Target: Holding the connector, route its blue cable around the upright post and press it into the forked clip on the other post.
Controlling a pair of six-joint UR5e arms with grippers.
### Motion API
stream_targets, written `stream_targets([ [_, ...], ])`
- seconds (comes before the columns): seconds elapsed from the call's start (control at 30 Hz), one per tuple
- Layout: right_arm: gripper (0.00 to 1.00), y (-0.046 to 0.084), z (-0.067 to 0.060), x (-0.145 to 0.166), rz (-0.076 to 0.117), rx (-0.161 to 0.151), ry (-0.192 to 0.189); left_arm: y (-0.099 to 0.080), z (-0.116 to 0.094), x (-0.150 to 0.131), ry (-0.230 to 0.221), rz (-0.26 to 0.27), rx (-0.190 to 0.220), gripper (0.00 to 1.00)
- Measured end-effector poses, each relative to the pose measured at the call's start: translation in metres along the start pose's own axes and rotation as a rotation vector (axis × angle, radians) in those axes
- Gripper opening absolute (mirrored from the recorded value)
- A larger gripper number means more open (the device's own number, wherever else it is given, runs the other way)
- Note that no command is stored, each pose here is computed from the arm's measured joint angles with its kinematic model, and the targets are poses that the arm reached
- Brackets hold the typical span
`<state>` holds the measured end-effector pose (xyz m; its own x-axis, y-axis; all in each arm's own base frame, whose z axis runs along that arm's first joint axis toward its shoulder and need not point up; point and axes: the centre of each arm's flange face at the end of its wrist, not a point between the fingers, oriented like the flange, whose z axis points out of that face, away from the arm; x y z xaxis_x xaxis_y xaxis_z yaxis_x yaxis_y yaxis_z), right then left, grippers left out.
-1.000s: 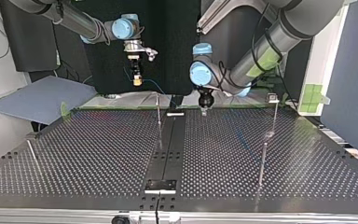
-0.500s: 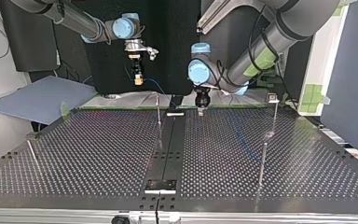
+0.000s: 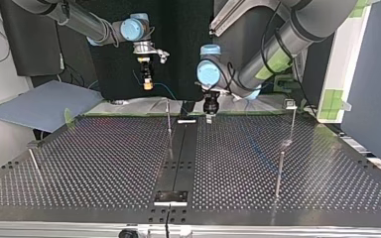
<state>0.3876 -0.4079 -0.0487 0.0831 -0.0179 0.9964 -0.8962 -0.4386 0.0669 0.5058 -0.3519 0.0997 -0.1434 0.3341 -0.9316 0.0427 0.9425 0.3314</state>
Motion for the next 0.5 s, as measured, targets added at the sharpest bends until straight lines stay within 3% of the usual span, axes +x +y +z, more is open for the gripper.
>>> stream_targets([
  [0.23,0.00,-0.001,-0.003,-0.002,-0.002,0.001,-0.014,-0.009,-0.005,0.008,0.020,0.000,0.018,1.00],
  [0.5,0.00,-0.001,-0.007,-0.003,0.004,-0.005,-0.015,-0.014,-0.006,0.021,0.062,-0.015,0.000,1.00],
])
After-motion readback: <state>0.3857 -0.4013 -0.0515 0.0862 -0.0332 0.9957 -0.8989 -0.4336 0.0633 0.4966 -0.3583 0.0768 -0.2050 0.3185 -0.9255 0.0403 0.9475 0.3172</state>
